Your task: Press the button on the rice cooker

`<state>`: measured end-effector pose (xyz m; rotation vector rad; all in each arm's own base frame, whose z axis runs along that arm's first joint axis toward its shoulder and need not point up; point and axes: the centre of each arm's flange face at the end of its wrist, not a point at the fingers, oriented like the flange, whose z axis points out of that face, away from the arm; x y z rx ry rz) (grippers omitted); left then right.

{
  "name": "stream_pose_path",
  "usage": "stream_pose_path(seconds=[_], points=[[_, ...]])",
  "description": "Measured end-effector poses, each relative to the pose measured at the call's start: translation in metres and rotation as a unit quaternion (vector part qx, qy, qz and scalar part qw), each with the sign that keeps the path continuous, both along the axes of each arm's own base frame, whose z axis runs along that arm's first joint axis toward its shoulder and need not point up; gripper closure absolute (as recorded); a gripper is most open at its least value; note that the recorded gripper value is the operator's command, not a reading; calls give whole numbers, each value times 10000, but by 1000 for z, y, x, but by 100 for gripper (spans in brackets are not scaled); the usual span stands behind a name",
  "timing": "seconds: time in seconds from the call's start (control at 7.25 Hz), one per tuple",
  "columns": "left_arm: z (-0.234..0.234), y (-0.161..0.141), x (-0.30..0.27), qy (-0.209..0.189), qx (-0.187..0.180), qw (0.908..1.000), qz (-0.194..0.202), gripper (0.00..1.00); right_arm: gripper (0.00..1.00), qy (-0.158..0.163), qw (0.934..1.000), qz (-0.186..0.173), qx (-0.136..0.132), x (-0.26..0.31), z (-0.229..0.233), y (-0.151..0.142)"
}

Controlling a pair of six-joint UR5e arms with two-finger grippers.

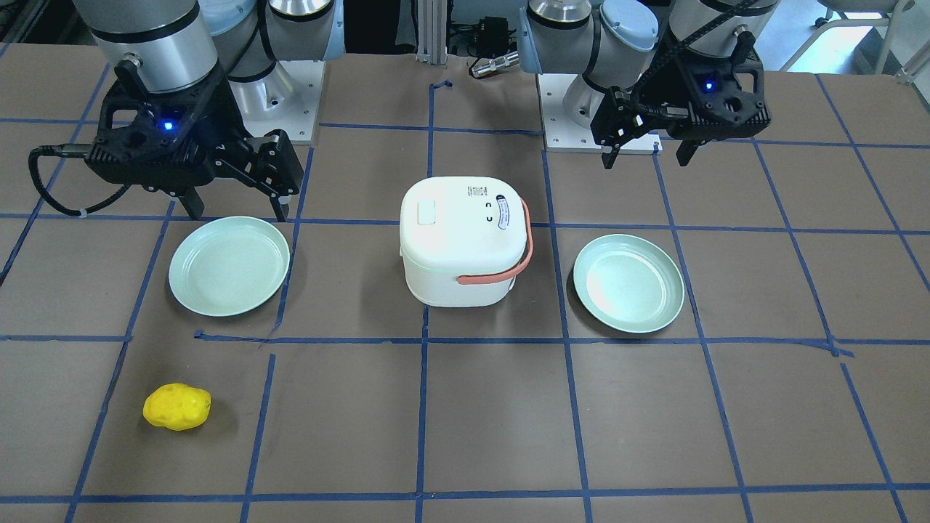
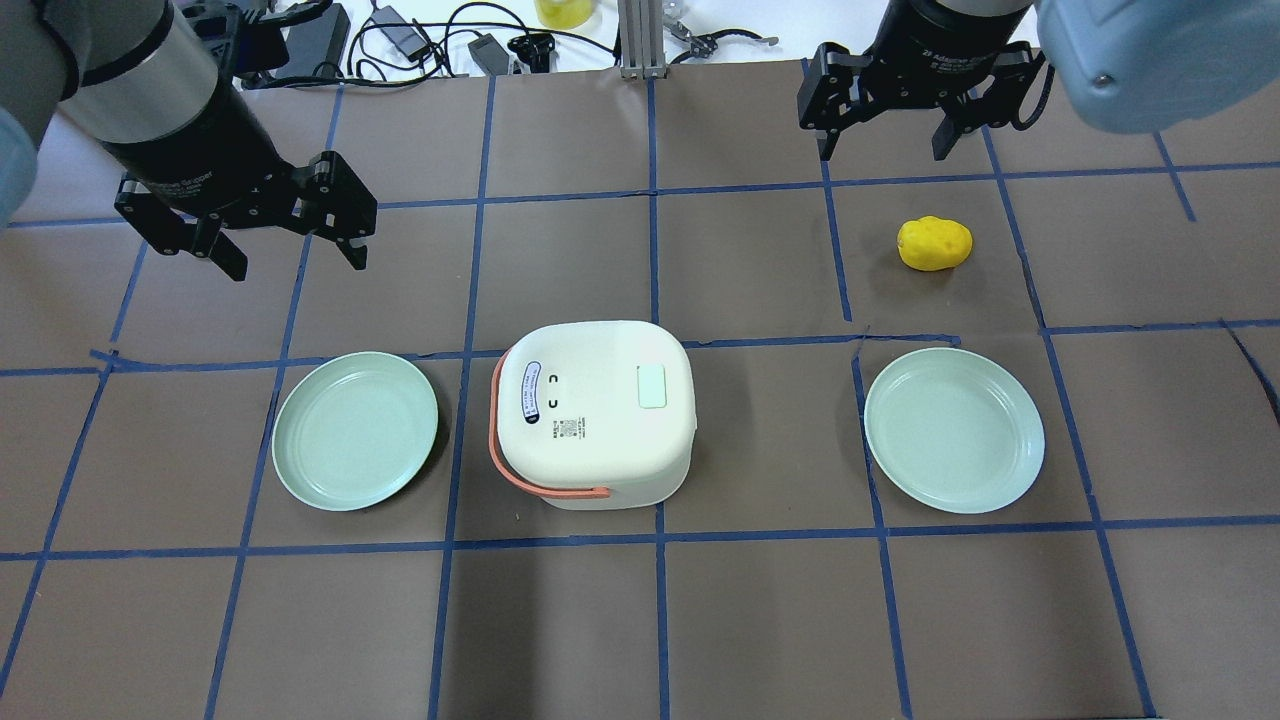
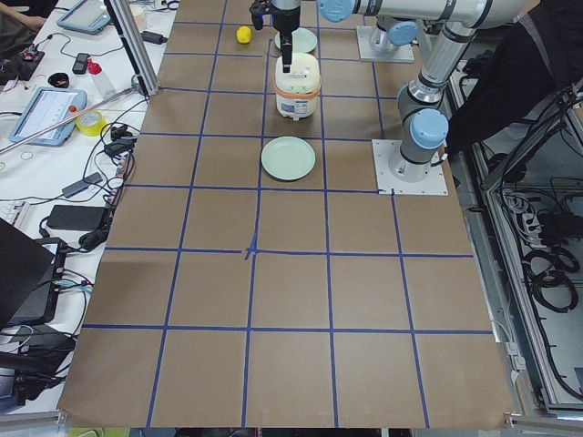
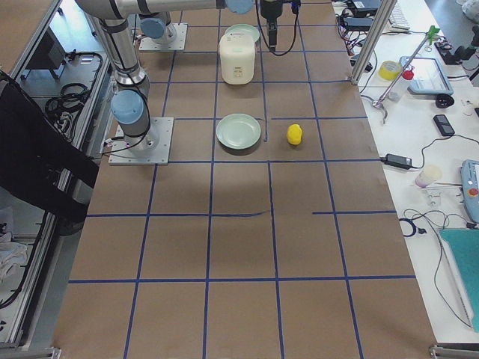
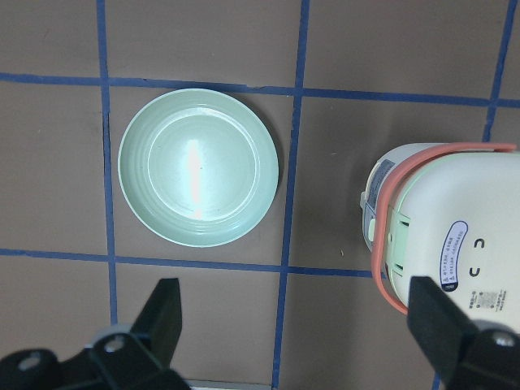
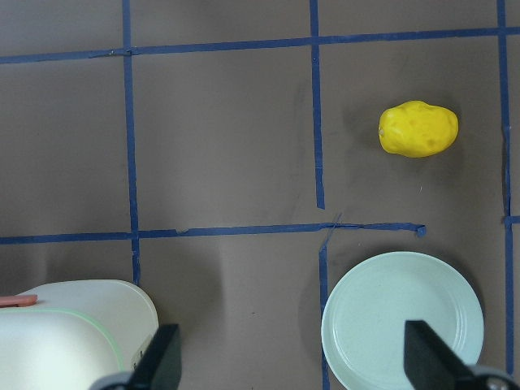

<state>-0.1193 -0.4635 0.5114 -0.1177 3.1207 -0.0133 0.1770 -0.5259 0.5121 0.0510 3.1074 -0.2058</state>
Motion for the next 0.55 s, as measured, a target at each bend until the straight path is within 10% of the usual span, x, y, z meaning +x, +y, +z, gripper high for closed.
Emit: stream_pose_path(seconds=[0.41,0.55], points=[[0,0,0,0,0,10000,-3,0,63,-35,10000,26,21,3,-1,1],[0,0,0,0,0,10000,-2,0,67,-135,9999,48,42,7,-2,2]])
